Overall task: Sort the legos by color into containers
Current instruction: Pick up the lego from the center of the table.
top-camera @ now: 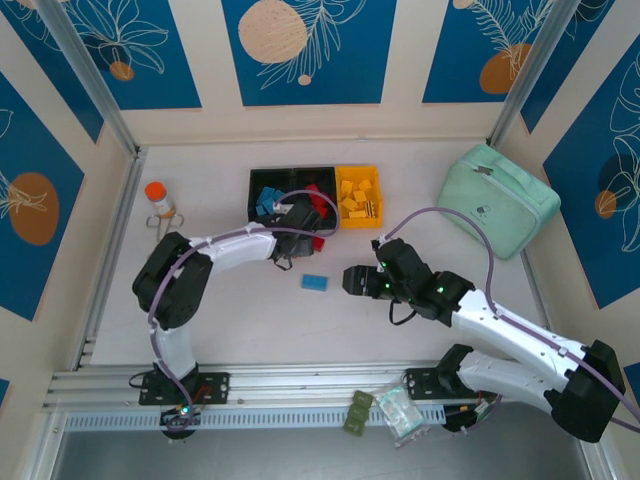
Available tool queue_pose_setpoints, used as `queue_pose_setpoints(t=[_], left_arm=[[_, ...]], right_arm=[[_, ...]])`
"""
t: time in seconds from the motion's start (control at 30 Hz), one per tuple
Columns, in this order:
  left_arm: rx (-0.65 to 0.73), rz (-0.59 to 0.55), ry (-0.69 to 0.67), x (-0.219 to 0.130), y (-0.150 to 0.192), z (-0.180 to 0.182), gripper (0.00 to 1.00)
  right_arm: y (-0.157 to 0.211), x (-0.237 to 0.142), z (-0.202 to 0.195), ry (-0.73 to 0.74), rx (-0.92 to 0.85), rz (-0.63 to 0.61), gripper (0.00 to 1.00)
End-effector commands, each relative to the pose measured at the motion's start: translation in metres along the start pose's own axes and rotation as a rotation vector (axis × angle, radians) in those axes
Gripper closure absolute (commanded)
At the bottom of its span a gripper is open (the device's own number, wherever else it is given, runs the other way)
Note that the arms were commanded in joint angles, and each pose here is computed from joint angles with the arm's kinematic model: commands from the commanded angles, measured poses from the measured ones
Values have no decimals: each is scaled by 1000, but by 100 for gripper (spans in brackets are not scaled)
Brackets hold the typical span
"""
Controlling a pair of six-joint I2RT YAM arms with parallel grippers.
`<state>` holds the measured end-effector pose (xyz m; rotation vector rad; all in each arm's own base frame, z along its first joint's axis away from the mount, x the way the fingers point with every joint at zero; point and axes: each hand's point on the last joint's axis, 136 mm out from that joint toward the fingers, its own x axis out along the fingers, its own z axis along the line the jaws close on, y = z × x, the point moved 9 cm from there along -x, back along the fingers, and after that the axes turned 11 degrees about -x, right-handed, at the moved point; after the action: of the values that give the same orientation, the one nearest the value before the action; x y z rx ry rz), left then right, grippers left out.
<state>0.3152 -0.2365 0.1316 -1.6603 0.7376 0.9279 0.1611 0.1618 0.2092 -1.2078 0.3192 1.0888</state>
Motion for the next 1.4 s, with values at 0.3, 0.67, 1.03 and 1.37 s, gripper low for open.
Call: queue_pose_setpoints(t=[0.3,0.67,1.03,1.37], left_arm=[[-29,-21,-44,19,-12,2,39],[-15,-1,-25,7,-6,15,72],[13,6,12,-17,-7,22,76],[34,8,142,-52,-26,5,75]], right_arm=[[5,0,-7,28,16,3,28],[5,3,-7,22,22,4,28],[7,5,-7,16,25,12,28],[3,-1,-7,18,14,-16,28]])
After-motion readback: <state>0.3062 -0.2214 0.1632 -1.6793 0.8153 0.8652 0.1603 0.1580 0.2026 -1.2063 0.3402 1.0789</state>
